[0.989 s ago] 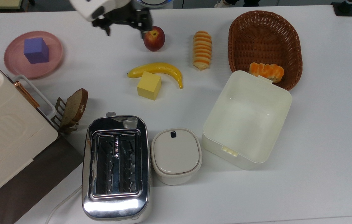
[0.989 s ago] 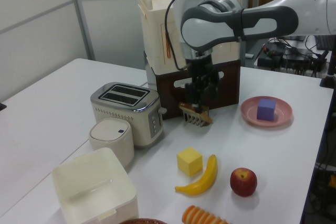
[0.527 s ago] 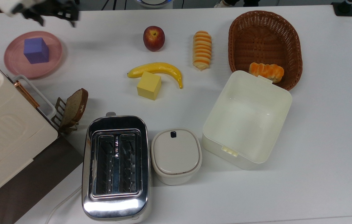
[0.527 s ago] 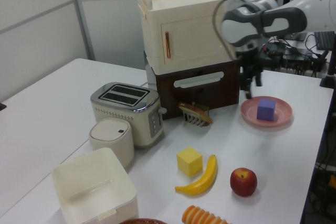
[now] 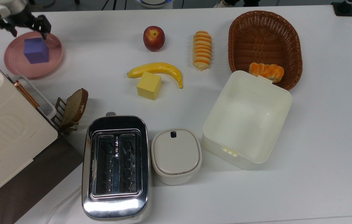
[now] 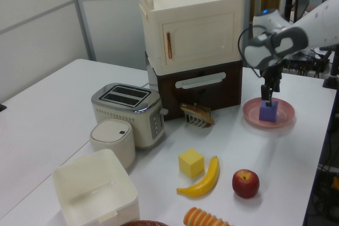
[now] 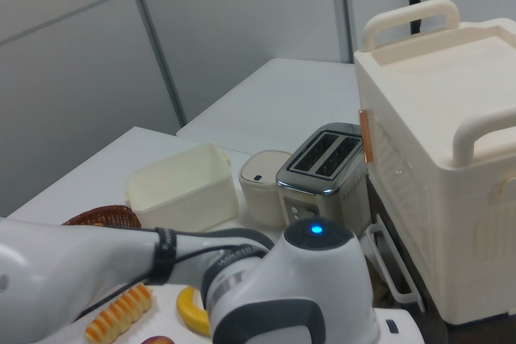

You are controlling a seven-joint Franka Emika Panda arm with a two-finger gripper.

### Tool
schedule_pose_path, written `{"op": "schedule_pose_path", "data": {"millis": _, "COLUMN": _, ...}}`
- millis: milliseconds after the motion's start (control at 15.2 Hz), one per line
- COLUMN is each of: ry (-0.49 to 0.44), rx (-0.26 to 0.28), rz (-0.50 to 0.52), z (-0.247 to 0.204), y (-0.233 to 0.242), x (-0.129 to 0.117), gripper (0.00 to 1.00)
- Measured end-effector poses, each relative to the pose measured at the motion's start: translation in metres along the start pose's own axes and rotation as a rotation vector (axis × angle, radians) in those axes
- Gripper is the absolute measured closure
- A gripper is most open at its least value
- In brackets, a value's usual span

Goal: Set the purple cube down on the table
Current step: 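Lower the gripper and close it on the purple cube, then lift the purple cube off the plate and carry it beside the banana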

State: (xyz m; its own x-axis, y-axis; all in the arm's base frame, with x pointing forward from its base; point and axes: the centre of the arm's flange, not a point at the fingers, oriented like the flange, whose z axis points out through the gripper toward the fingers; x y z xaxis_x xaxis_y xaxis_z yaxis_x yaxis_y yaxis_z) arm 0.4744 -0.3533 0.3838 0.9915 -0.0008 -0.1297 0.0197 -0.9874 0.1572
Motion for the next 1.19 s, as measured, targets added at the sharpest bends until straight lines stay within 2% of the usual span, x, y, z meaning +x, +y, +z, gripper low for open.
{"op": "schedule_pose_path", "data": {"millis": 198, "ry": -0.017, "rx": -0.038, "rz": -0.014, "z": 0.026, "y": -0.002, "x": 0.012, "gripper": 0.00}}
{"op": "schedule_pose_path", "data": {"millis": 461, "ry": -0.045, "rx": -0.054, "rz": -0.024, "z": 0.047, "y": -0.005, "x": 0.019, "gripper": 0.02}}
{"op": "schedule_pose_path", "data": {"millis": 593, "ry": -0.047, "rx": -0.057, "rz": -0.026, "z": 0.048, "y": -0.005, "x": 0.020, "gripper": 0.08}}
{"op": "schedule_pose_path", "data": {"millis": 791, "ry": -0.032, "rx": -0.062, "rz": -0.029, "z": 0.040, "y": -0.003, "x": 0.022, "gripper": 0.38}}
{"op": "schedule_pose_path", "data": {"millis": 857, "ry": -0.030, "rx": -0.058, "rz": -0.028, "z": 0.035, "y": -0.003, "x": 0.022, "gripper": 0.42}}
{"op": "schedule_pose_path", "data": {"millis": 1055, "ry": -0.032, "rx": -0.013, "rz": -0.024, "z": -0.001, "y": -0.004, "x": 0.018, "gripper": 0.42}}
{"op": "schedule_pose_path", "data": {"millis": 1186, "ry": -0.011, "rx": 0.023, "rz": -0.042, "z": -0.024, "y": -0.023, "x": 0.025, "gripper": 0.42}}
